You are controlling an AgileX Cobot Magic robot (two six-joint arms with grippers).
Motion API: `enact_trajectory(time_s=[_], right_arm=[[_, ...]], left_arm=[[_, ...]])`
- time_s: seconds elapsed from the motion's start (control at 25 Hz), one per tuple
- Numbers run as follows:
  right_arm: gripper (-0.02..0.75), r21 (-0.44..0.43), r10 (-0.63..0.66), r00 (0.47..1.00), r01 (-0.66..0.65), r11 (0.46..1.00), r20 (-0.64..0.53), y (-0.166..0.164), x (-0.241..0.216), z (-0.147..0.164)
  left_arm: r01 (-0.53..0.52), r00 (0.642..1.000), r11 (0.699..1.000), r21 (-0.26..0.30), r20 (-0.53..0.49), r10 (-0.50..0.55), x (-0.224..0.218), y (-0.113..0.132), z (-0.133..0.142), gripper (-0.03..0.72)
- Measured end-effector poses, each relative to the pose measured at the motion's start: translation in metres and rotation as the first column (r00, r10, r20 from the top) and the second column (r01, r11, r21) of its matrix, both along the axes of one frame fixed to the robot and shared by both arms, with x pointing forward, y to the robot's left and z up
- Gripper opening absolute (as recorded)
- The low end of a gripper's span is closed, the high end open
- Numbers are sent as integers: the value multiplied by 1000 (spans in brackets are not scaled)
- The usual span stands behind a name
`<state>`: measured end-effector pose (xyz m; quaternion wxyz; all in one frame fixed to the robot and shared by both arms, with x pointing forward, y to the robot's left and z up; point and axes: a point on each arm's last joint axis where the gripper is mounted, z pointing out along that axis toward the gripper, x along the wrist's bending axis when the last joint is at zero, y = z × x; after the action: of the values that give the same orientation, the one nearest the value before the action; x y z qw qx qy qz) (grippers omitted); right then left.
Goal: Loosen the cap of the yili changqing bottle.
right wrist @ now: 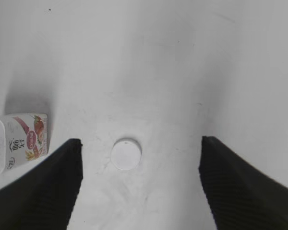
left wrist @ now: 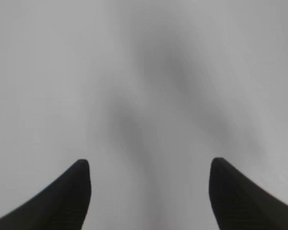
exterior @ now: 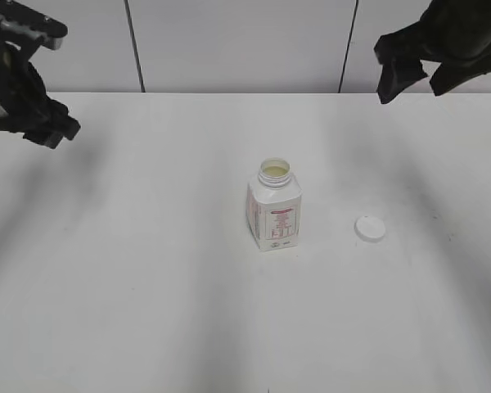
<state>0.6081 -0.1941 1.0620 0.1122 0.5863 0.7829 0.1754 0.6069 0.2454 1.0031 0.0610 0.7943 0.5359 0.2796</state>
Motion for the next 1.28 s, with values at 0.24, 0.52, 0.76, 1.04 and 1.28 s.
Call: enact_trajectory(time_s=[0.24,0.52,0.76,1.04,1.28], right_arm=[[596,-25,-35,996,34,999,-82,-21,-1,20],[596,-30,-100,990,97,995,-97,-51,1,29],[596,-20,-86,994,85,996,-67,-53,-5,41],[596,-10,-83,994,83,997,-64,-57,-39,51],[596,-21,-84,990,82,996,-117,-63,-93,41]], left_arm=[[-97,989,992,-86,-117,87,4,6,43,474],[-168,964,983,-76,-221,148,-3,20,67,474],[-199,958,971,-134,-235,164,-14,39,82,473],[-218,969,954,-204,-164,186,-67,50,116,473],[-191,980,954,-232,-92,175,-137,52,110,473]])
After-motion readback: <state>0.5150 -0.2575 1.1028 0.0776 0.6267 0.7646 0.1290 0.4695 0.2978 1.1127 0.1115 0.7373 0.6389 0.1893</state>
